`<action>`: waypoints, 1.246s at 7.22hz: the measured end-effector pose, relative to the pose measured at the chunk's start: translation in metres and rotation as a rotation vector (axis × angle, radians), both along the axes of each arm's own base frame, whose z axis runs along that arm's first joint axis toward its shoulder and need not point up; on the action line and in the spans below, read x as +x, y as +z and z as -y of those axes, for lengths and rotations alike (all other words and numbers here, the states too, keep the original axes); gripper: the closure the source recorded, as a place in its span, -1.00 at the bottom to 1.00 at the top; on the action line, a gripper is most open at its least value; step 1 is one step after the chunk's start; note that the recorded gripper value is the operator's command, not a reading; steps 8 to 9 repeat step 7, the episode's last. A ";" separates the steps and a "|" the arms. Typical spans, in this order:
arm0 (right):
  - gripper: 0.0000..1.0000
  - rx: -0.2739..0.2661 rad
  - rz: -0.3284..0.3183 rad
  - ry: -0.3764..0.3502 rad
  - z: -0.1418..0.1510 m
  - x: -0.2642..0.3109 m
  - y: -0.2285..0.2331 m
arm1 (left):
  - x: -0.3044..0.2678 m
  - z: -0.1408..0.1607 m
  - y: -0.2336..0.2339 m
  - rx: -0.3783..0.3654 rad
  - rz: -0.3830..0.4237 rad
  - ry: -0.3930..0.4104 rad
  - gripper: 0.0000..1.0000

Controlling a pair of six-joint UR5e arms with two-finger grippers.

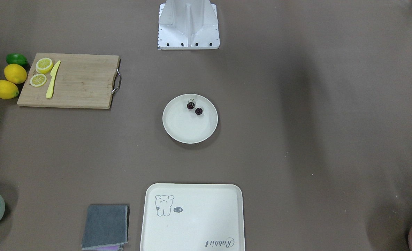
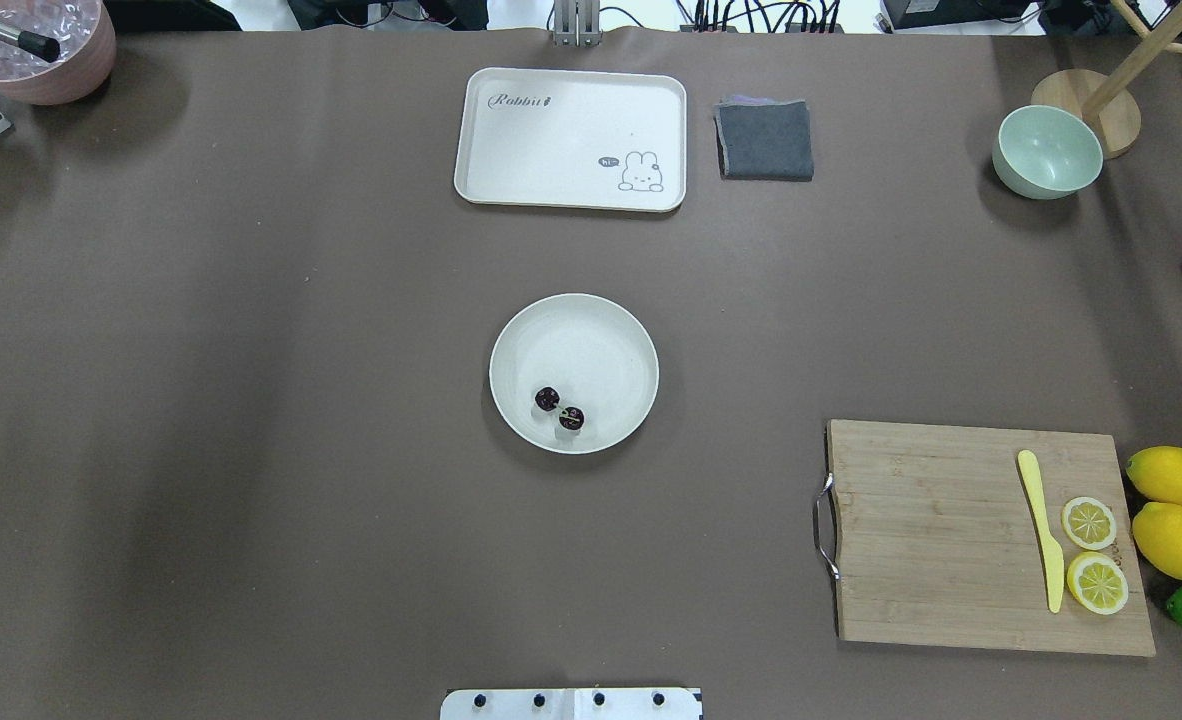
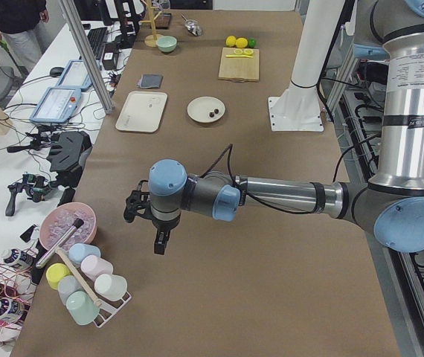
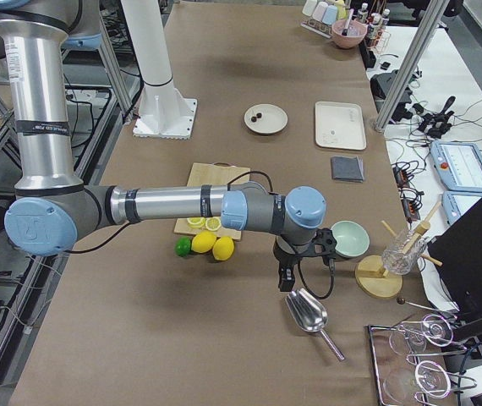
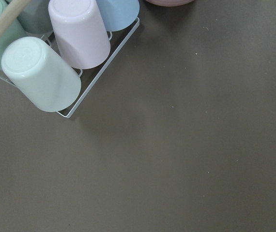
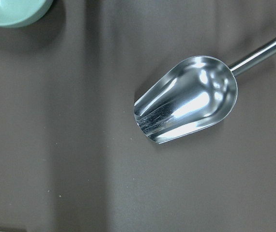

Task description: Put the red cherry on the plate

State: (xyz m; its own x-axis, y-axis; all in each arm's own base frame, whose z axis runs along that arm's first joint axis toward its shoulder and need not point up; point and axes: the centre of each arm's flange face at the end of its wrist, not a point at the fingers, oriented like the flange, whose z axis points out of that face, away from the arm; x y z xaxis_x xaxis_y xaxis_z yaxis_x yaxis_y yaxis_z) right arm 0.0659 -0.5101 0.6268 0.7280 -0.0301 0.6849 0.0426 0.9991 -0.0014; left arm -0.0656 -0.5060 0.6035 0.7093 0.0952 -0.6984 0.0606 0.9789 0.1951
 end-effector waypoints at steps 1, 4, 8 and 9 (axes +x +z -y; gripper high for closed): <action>-1.00 0.000 0.001 0.004 0.000 0.002 0.000 | 0.000 0.000 0.000 -0.001 0.001 -0.001 -0.96; -1.00 0.001 0.001 0.010 -0.001 0.005 0.000 | 0.000 0.000 0.001 -0.006 0.004 -0.004 -0.96; -1.00 0.001 0.002 0.014 -0.001 0.007 -0.001 | 0.000 0.000 0.004 -0.011 0.004 -0.005 -0.96; -1.00 0.001 0.002 0.014 -0.001 0.007 -0.001 | 0.000 0.000 0.004 -0.011 0.004 -0.005 -0.96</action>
